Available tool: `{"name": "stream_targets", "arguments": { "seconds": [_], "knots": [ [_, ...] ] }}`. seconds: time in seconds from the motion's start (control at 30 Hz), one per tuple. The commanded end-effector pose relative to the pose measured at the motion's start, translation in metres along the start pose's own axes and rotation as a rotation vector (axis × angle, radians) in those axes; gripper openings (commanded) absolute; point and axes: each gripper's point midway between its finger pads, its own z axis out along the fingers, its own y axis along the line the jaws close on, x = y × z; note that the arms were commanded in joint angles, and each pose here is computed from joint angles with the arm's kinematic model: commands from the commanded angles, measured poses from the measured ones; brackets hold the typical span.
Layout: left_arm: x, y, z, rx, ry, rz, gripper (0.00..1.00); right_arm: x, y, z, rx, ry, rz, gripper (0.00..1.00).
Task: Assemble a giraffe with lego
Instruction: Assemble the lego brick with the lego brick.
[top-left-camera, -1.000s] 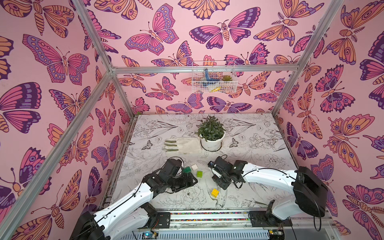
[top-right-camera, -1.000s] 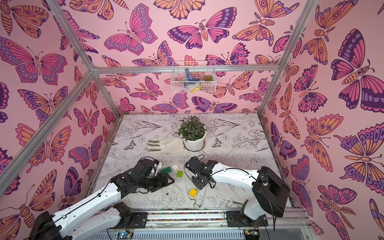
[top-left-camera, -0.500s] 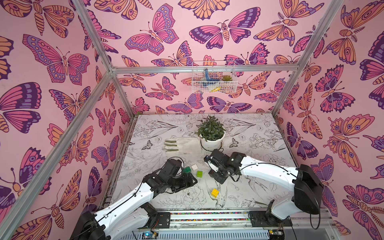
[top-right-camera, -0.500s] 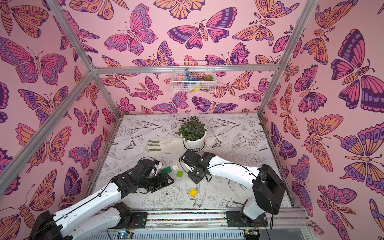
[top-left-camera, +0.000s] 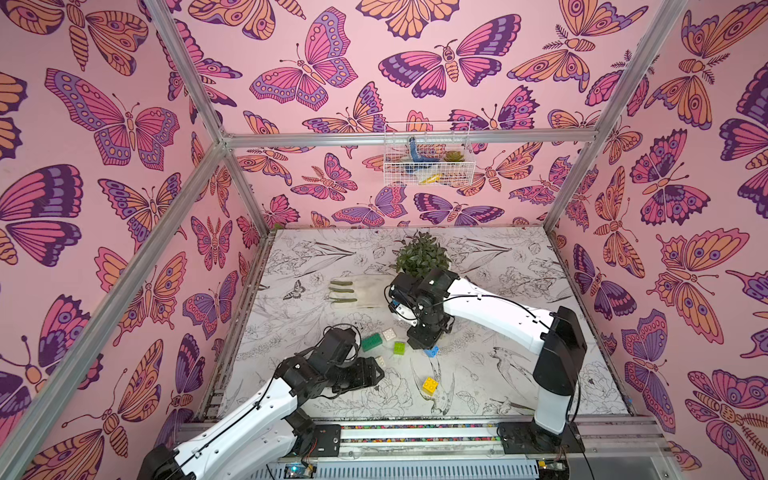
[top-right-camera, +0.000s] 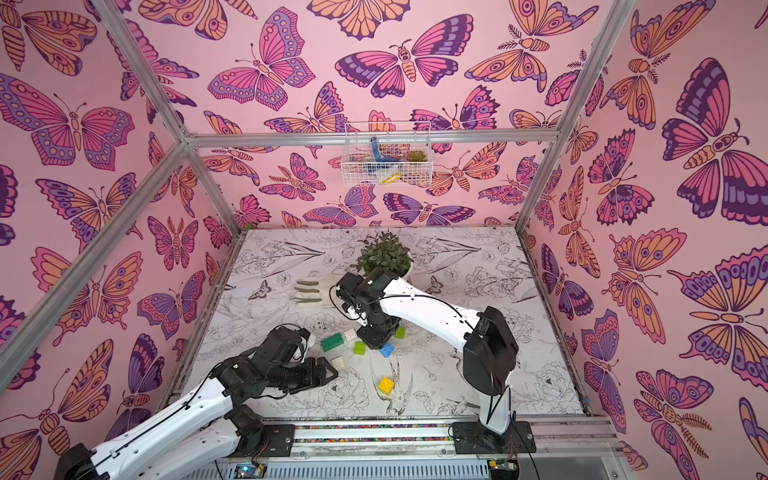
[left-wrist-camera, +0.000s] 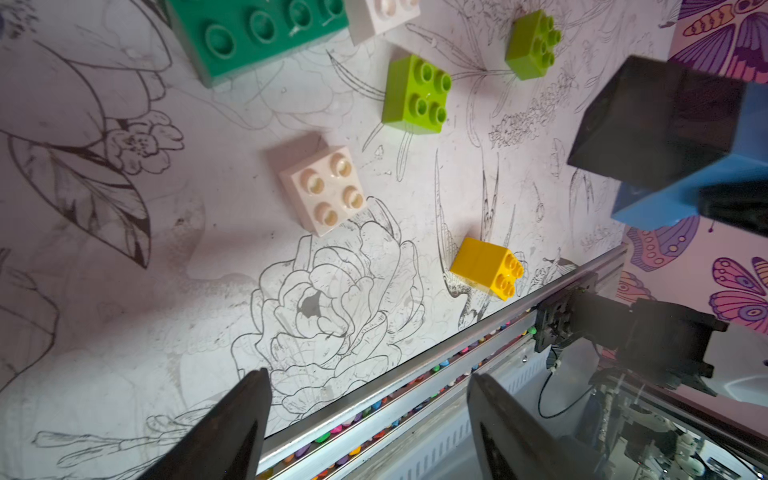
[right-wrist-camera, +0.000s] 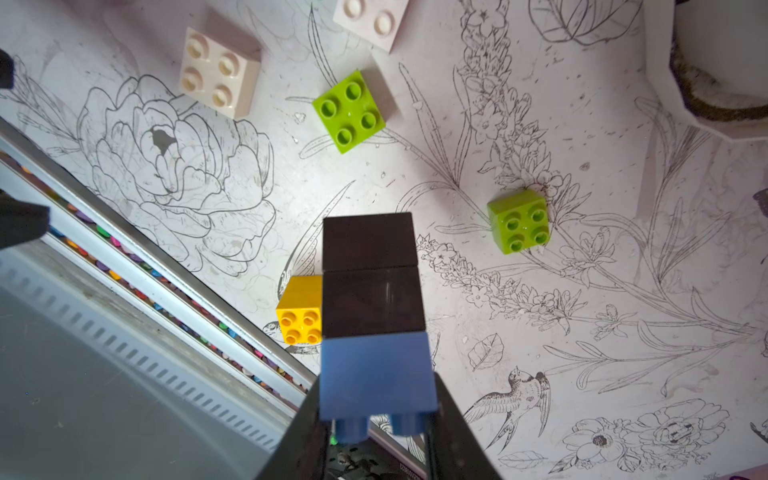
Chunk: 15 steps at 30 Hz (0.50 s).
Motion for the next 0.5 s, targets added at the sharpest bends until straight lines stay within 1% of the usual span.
{"name": "stream_targets", "arguments": {
  "seconds": [0.0,0.47],
  "knots": [
    [0.000,0.006,-0.003,-0.038,0.005,0.036,0.80,0.017,0.010,-0.003,-0.018,0.089,-0.004,0.21],
    [0.002,0.007,-0.009,-0.048,0.005,0.079,0.80,0.016,0.045,0.031,-0.053,0.168,-0.056,0.21]
  ]
}}
